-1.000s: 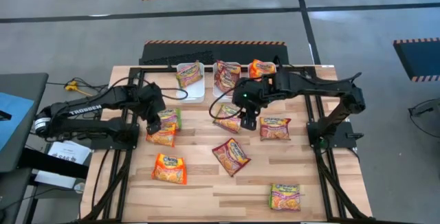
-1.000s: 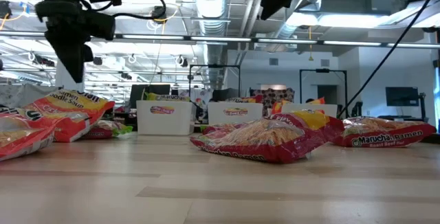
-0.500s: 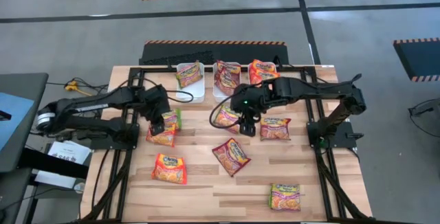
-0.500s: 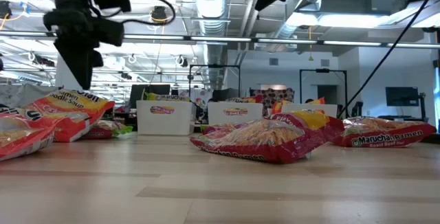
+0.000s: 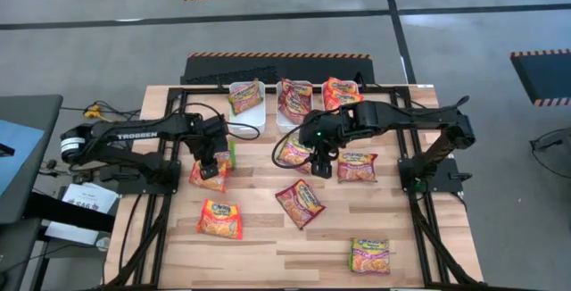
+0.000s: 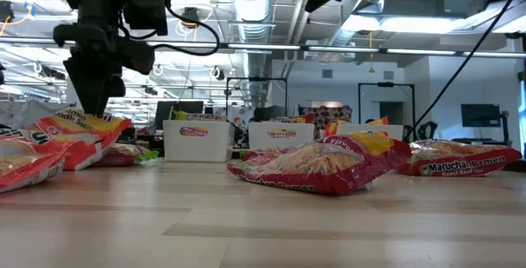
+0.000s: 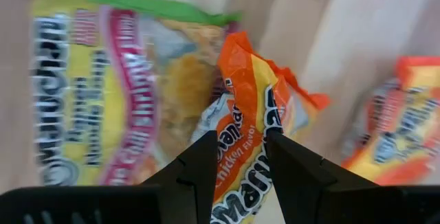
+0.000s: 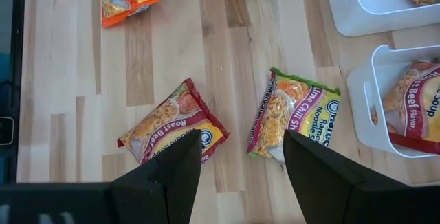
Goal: Sort Maruchan noodles
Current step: Put the orange noodle pack into the right white bin
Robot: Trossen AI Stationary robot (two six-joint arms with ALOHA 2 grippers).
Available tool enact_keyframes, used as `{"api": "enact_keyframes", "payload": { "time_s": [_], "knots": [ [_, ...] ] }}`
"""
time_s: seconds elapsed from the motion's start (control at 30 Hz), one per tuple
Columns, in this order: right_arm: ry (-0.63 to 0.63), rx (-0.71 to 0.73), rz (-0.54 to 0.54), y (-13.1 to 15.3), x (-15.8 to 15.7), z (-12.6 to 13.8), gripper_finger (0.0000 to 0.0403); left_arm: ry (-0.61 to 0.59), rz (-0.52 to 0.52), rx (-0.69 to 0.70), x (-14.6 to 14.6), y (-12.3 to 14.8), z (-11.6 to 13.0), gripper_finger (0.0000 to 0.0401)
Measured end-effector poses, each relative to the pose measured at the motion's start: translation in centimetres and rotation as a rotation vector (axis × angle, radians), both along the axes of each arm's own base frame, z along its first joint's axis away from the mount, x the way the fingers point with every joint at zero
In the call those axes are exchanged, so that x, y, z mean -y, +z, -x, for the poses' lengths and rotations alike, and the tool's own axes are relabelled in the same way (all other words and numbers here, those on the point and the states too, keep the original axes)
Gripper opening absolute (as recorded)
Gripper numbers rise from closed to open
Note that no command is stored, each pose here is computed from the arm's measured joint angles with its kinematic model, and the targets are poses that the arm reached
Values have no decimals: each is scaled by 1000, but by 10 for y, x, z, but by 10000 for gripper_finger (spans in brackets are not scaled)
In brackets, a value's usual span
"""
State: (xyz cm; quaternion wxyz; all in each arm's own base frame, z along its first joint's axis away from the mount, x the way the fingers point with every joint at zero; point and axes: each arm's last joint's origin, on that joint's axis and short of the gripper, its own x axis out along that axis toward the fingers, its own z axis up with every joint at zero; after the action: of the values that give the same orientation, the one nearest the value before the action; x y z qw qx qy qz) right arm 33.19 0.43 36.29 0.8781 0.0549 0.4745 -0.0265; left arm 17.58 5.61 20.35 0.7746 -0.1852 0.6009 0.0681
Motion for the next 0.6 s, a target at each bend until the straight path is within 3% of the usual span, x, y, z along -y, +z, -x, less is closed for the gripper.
{"api": "enact_keyframes", "payload": {
  "time_s": [0.13, 0.3, 0.6],
  "knots": [
    [0, 2, 0, 0, 0, 0, 228, -7, 67, 9, 2, 0, 1, 112],
    [0, 4, 0, 0, 0, 0, 228, 18, 14, -26, 2, 0, 2, 112],
    [-4, 8, 2, 0, 1, -1, 228, -113, 70, -12, 6, 0, 4, 112]
  ]
}}
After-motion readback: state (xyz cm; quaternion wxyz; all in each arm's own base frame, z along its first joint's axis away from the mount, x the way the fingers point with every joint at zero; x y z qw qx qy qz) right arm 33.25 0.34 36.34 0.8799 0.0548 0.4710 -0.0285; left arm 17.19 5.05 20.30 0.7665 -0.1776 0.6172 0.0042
